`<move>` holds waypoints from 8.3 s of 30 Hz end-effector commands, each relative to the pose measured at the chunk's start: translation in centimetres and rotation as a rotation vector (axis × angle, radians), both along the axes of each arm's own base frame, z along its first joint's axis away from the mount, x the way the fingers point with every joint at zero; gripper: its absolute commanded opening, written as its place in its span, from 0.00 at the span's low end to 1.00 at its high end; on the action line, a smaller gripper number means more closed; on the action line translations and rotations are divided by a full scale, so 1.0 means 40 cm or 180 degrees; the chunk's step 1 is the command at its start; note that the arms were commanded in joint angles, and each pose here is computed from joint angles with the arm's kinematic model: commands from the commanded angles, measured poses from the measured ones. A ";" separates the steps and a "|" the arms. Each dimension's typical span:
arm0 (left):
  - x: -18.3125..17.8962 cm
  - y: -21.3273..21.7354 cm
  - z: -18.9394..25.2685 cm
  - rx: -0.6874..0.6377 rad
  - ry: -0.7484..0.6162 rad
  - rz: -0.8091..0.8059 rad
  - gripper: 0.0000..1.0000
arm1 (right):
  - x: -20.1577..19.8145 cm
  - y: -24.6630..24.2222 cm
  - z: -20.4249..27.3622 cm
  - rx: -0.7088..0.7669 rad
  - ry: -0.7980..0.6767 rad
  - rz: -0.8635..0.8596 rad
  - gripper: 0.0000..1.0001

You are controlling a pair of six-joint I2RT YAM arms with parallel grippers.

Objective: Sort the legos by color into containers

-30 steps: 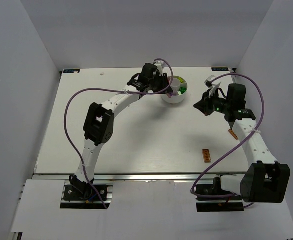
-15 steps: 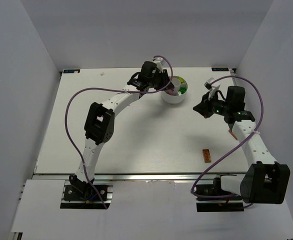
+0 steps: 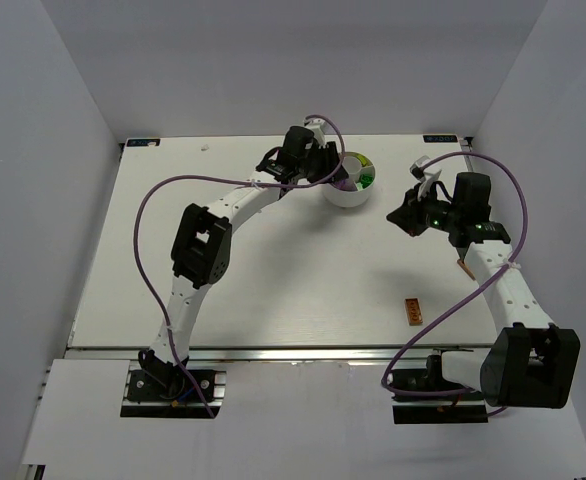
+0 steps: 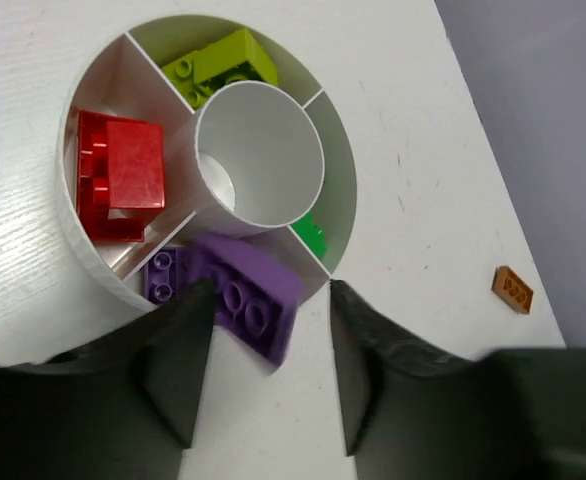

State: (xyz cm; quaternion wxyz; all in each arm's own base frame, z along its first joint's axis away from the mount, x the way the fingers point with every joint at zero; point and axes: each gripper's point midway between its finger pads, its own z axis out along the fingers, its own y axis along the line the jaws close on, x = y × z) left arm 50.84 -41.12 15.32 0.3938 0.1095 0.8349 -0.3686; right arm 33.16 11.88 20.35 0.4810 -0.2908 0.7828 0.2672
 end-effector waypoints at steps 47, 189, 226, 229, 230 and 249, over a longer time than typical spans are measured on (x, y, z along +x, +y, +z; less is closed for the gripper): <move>-0.453 0.395 0.116 -0.0468 0.0083 0.0687 0.68 | -0.032 -0.629 -0.359 -0.2064 0.1685 -0.0893 0.80; 0.118 0.010 0.139 -0.0722 -0.0142 0.0515 0.30 | -0.089 -0.024 -0.080 -0.0434 0.0310 0.0363 0.44; -0.098 0.210 0.376 -0.0824 -0.0669 0.0868 0.66 | -0.255 -0.120 -0.261 -0.1224 0.1760 -0.0187 0.67; -0.166 0.248 0.333 -0.0839 -0.0500 0.0882 0.67 | -0.300 -0.134 -0.284 -0.1502 0.1928 -0.0072 0.69; -0.188 0.259 0.347 -0.0863 -0.0510 0.0874 0.68 | -0.313 -0.139 -0.296 -0.1562 0.2013 -0.0032 0.72; -0.428 0.417 0.144 -0.0601 -0.0041 0.1072 0.70 | -0.410 -0.202 -0.446 -0.2281 0.2772 0.0008 0.64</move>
